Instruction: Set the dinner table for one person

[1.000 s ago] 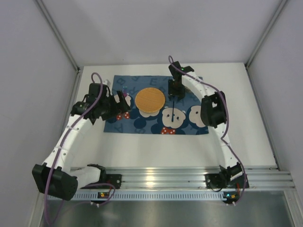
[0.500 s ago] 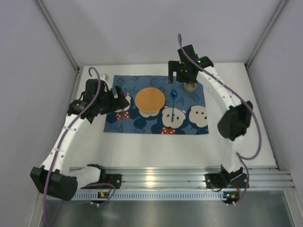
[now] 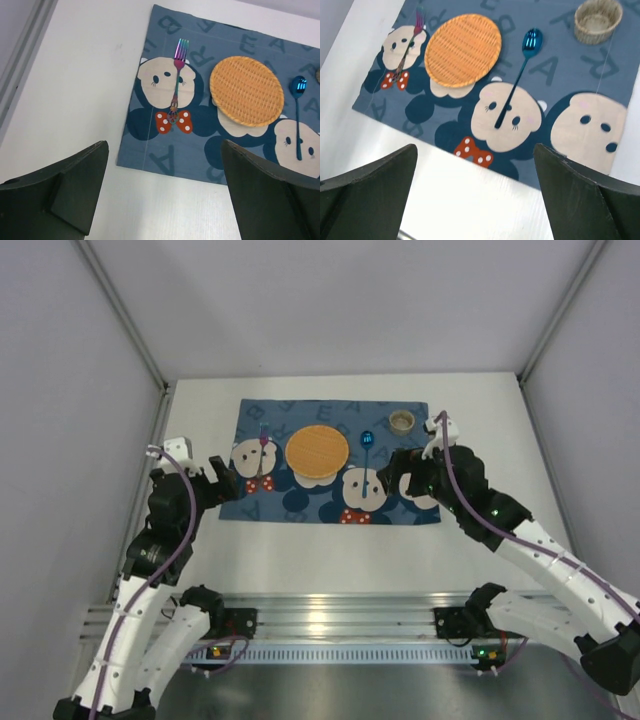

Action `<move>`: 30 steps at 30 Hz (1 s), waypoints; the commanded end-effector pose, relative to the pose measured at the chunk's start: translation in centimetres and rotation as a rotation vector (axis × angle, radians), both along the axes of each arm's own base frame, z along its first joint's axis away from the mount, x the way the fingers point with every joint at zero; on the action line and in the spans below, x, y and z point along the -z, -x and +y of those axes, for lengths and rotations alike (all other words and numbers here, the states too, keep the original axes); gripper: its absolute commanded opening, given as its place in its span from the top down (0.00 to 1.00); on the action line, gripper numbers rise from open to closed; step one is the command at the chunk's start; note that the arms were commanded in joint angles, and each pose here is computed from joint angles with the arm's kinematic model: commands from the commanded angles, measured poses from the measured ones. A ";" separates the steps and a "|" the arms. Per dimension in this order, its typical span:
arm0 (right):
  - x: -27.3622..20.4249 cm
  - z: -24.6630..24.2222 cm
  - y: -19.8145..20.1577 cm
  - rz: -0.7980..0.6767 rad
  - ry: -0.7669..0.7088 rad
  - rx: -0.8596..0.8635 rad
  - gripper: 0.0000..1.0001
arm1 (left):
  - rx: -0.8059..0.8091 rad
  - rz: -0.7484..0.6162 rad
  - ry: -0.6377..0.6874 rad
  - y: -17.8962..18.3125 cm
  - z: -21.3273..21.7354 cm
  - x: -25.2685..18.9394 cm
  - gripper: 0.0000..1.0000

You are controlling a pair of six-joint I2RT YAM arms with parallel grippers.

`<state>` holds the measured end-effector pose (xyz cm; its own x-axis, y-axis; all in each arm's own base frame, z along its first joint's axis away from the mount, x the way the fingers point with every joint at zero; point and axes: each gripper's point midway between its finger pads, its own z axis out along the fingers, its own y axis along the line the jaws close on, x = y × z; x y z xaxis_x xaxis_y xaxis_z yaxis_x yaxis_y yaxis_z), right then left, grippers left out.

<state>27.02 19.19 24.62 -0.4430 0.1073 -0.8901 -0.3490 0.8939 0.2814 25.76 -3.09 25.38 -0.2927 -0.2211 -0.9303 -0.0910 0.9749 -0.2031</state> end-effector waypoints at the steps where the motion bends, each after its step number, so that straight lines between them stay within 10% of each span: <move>1: -4.5 1.6 0.7 -0.069 -0.202 -0.030 0.00 | -0.044 -0.095 -0.028 -0.6 1.0 -2.1 0.01; 13: 0.6 -0.2 5.1 0.188 -0.162 0.000 0.00 | -0.173 -0.010 0.259 0.0 0.3 -1.1 0.01; 30: -6.0 -2.9 12.4 0.020 -0.240 -0.217 0.00 | -0.053 -0.106 -0.197 -8.2 2.1 6.6 0.01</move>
<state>16.26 16.95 27.42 -0.5441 0.2035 -0.8140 -0.4559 0.7427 0.4904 30.96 -1.02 18.38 -0.2898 -0.1014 -0.9517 -0.1707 0.9839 -0.0528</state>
